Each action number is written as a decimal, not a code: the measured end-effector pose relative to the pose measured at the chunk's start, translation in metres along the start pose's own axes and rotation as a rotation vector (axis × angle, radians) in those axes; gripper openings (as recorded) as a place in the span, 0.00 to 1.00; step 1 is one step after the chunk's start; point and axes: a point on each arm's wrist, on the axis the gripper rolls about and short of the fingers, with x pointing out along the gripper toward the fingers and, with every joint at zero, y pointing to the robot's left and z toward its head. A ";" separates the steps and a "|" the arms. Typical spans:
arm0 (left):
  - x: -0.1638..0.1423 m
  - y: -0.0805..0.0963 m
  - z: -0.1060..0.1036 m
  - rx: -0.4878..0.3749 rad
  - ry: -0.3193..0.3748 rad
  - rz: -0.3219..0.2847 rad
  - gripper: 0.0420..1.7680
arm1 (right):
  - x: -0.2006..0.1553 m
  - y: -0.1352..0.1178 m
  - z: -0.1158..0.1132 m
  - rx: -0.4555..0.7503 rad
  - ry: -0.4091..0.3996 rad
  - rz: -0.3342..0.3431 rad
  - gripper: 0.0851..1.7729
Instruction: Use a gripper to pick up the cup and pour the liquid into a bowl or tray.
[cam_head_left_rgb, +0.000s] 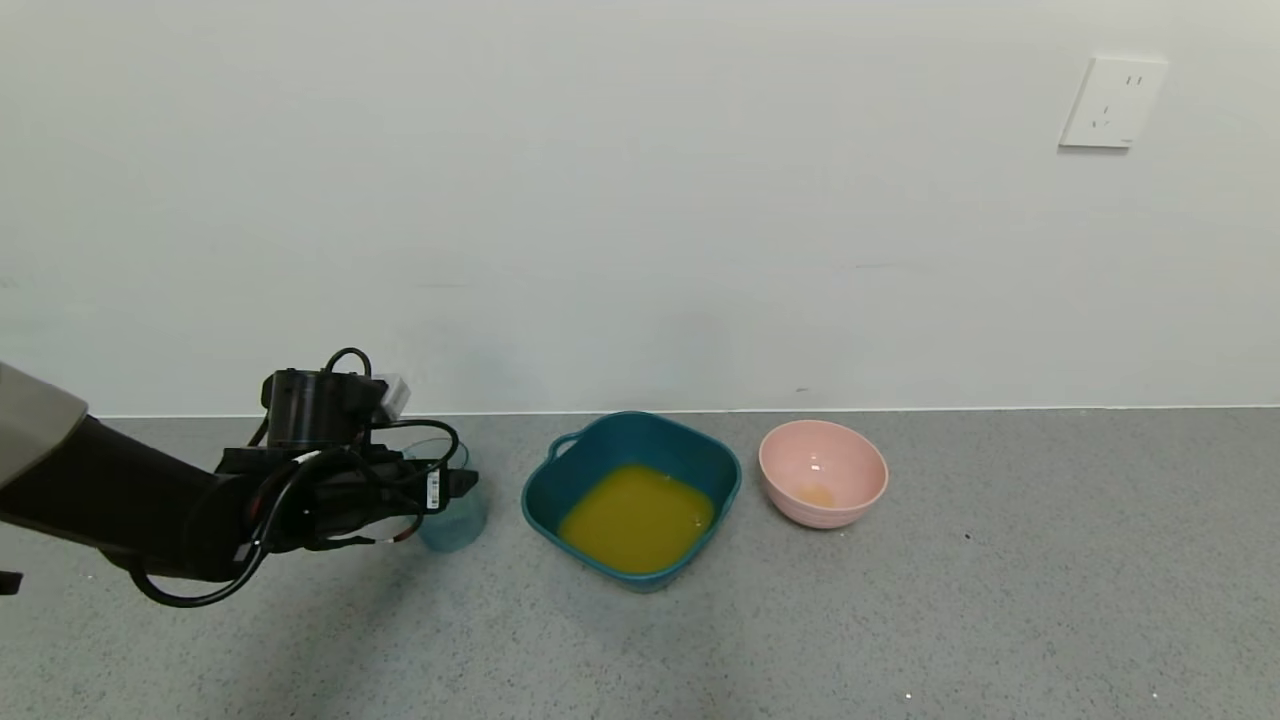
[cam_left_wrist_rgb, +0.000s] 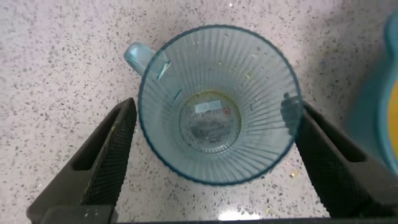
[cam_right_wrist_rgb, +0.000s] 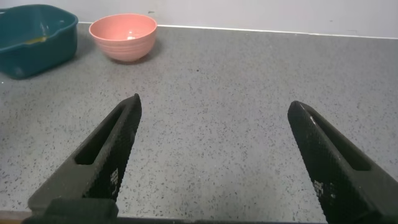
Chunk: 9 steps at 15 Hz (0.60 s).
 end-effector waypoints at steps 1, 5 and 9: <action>-0.005 0.001 0.001 -0.002 -0.007 -0.001 0.96 | 0.000 0.000 0.000 0.000 0.000 0.000 0.96; -0.032 0.003 0.001 -0.004 -0.034 -0.002 0.96 | 0.000 0.000 0.000 0.000 0.000 0.001 0.96; -0.069 0.006 -0.004 -0.004 -0.069 -0.008 0.96 | 0.000 0.000 0.000 0.000 0.000 0.000 0.96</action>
